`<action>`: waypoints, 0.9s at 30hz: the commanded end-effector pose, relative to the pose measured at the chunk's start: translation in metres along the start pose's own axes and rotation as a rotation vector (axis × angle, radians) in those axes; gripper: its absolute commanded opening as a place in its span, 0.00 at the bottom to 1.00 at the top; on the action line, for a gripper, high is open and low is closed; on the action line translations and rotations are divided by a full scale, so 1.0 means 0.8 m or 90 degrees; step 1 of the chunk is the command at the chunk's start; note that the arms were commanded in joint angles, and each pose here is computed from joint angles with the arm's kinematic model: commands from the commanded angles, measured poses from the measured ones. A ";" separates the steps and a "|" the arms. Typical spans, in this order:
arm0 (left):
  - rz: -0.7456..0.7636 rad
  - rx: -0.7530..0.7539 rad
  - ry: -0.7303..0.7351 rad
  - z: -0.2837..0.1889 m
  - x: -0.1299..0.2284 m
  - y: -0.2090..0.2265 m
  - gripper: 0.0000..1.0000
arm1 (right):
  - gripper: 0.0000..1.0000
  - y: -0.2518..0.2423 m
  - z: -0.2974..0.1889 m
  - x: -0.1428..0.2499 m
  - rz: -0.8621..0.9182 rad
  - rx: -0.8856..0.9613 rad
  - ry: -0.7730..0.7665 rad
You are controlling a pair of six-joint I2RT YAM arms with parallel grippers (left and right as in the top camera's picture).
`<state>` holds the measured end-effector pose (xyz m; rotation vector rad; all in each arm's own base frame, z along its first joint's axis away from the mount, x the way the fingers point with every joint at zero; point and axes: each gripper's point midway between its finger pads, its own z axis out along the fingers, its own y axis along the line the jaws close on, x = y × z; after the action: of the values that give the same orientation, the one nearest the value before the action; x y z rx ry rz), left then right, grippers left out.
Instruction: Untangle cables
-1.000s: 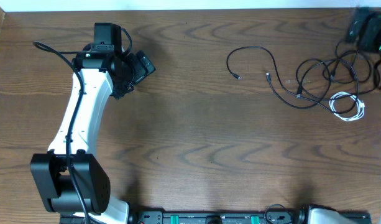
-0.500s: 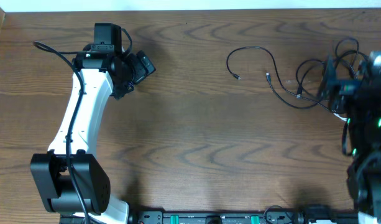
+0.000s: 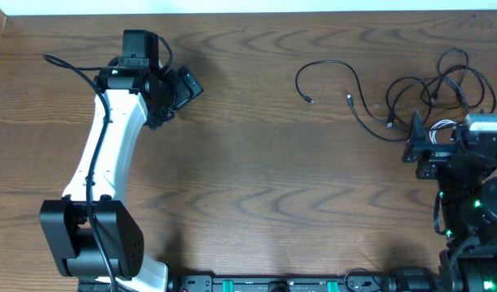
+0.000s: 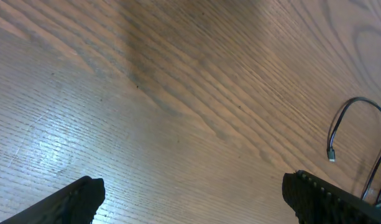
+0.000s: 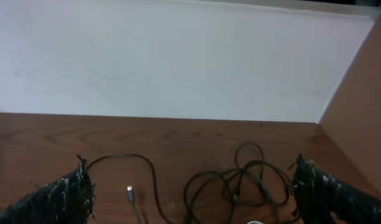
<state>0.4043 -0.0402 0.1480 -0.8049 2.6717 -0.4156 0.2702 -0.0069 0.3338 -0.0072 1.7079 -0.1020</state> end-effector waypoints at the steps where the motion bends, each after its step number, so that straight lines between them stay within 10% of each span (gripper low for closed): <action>1: 0.000 -0.004 0.000 0.000 0.000 0.002 0.98 | 0.99 0.006 -0.017 -0.002 0.010 -0.016 -0.028; 27: 0.000 -0.004 0.000 0.000 0.000 0.002 0.98 | 0.99 -0.003 -0.094 0.017 0.046 -0.011 -0.169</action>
<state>0.4043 -0.0401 0.1480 -0.8050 2.6716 -0.4151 0.1933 -0.0070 0.3369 0.0233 1.4427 -0.0531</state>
